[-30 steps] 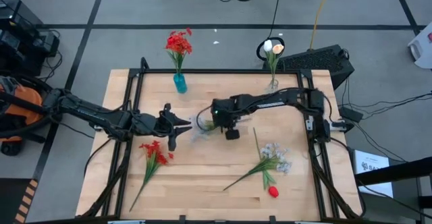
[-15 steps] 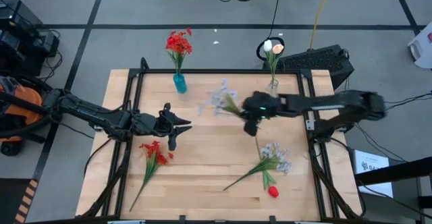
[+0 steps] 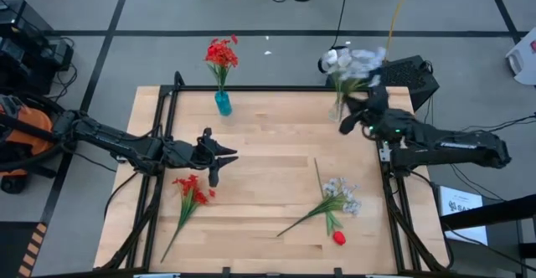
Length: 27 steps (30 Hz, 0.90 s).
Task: Sort flowers into vase by color
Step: Put the top white flowers into the transparent vase
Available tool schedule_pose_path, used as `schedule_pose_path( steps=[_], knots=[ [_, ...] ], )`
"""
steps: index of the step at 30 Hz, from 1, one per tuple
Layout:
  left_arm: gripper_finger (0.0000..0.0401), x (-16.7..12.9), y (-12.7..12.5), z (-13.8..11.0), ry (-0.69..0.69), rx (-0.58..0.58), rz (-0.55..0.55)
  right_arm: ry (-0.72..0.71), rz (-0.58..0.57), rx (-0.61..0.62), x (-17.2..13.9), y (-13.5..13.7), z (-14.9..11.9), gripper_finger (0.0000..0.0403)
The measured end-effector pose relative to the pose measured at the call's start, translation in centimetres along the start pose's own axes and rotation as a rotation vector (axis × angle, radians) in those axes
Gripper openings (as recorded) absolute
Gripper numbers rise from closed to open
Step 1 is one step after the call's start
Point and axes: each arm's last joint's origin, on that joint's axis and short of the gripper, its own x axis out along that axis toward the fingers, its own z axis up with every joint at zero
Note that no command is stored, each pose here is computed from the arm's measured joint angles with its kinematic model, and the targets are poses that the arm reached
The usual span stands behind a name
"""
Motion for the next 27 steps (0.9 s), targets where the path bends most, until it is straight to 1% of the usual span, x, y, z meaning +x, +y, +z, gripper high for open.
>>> schedule_pose_path(
  steps=[3, 6, 8, 10, 13, 15, 21, 25, 27],
  knots=[
    [0.0091, 0.0, 0.0, 0.0, 0.000, -0.001, 0.000, -0.058, -0.076, 0.007, -0.3, -1.0, -0.8, 0.0000],
    [0.0091, 0.0, 0.0, 0.0, 0.000, -0.001, 0.000, -0.119, -0.117, 0.001, 0.2, -1.6, -2.2, 0.0000],
    [0.0091, 0.0, 0.0, 0.0, -0.001, -0.001, 0.000, -0.178, -0.164, 0.033, 0.7, -2.1, -3.2, 0.0000],
    [0.0091, 0.0, 0.0, 0.1, -0.007, -0.003, -0.002, -0.231, -0.208, 0.039, 1.1, -2.7, -4.2, 0.0000],
    [0.0091, 0.0, -0.1, 0.2, -0.023, -0.010, -0.006, -0.263, -0.254, 0.035, 1.3, -3.5, -5.4, 0.0000],
    [0.0091, 0.0, -0.1, 0.2, -0.022, -0.009, -0.005, -0.278, -0.263, 0.050, 1.4, -4.0, -5.7, 0.0000],
    [0.0091, 0.0, -0.1, 0.2, -0.021, -0.010, -0.006, -0.288, -0.215, 0.056, 2.2, -4.7, -5.8, 0.0000],
    [0.0091, 0.0, -0.1, 0.2, -0.020, -0.010, -0.006, -0.267, -0.228, 0.039, 2.9, -5.1, -6.1, 0.0000],
    [0.0091, 0.0, -0.1, 0.2, -0.021, -0.010, -0.006, -0.261, -0.223, 0.050, 3.2, -5.3, -6.2, 0.0000]
  ],
)
